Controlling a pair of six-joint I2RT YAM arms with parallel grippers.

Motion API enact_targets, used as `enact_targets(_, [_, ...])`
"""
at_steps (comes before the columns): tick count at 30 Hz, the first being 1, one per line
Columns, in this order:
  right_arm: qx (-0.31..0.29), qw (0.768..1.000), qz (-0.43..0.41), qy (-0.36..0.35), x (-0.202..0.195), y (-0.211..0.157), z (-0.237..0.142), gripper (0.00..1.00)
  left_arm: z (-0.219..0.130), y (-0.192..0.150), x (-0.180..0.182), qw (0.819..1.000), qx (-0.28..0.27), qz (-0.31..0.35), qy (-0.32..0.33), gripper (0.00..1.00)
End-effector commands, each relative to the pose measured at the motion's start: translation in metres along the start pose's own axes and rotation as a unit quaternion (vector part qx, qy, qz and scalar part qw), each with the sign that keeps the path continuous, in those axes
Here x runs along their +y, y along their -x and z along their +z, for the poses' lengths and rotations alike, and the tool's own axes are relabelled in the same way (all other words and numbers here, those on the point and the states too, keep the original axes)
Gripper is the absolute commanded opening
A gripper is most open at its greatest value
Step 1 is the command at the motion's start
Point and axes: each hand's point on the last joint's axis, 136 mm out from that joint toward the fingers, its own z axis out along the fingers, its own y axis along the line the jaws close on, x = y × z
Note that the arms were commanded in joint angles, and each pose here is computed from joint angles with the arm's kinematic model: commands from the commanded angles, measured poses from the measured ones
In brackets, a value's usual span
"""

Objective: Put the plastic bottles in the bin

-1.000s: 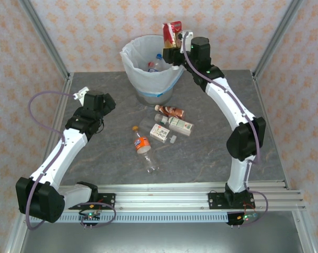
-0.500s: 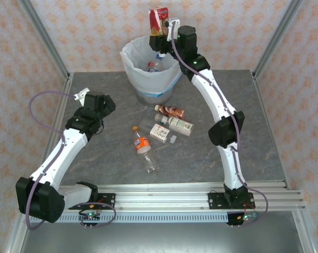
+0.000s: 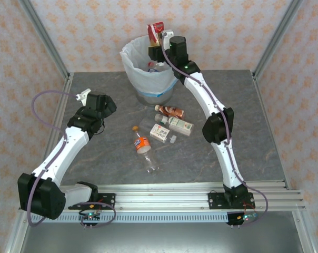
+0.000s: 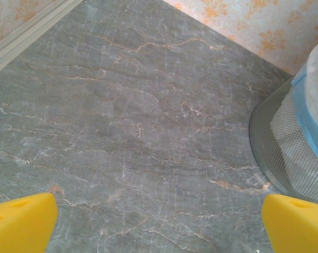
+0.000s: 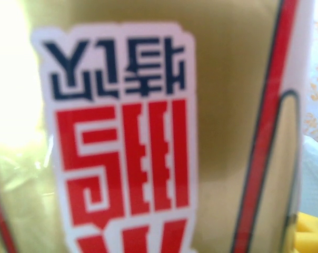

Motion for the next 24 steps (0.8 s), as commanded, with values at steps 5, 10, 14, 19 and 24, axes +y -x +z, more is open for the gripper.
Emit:
enact_targets(5, [0.003, 0.995, -0.057, -0.077, -0.024, 0.013, -0.013, 0.75, 0.000, 0.004, 0.000, 1.000, 0.002, 0.007, 0.003, 1.00])
enact_targets(10, [0.021, 0.994, -0.089, -0.061, -0.015, 0.014, -0.019, 0.87, 0.001, 0.003, -0.003, 1.000, 0.005, 0.005, -0.003, 1.00])
enact_targets(14, [0.017, 0.993, -0.104, -0.059, -0.008, 0.024, -0.028, 0.88, 0.001, 0.002, -0.006, 1.000, 0.008, 0.003, -0.009, 1.00])
enact_targets(19, [0.025, 0.993, -0.106, -0.050, -0.002, 0.031, -0.042, 0.90, 0.000, 0.002, -0.005, 1.000, 0.010, 0.004, -0.009, 1.00])
enact_targets(24, [0.041, 0.991, -0.119, -0.048, 0.000, 0.034, -0.055, 0.92, 0.001, 0.000, -0.004, 1.000, 0.012, 0.004, -0.010, 1.00])
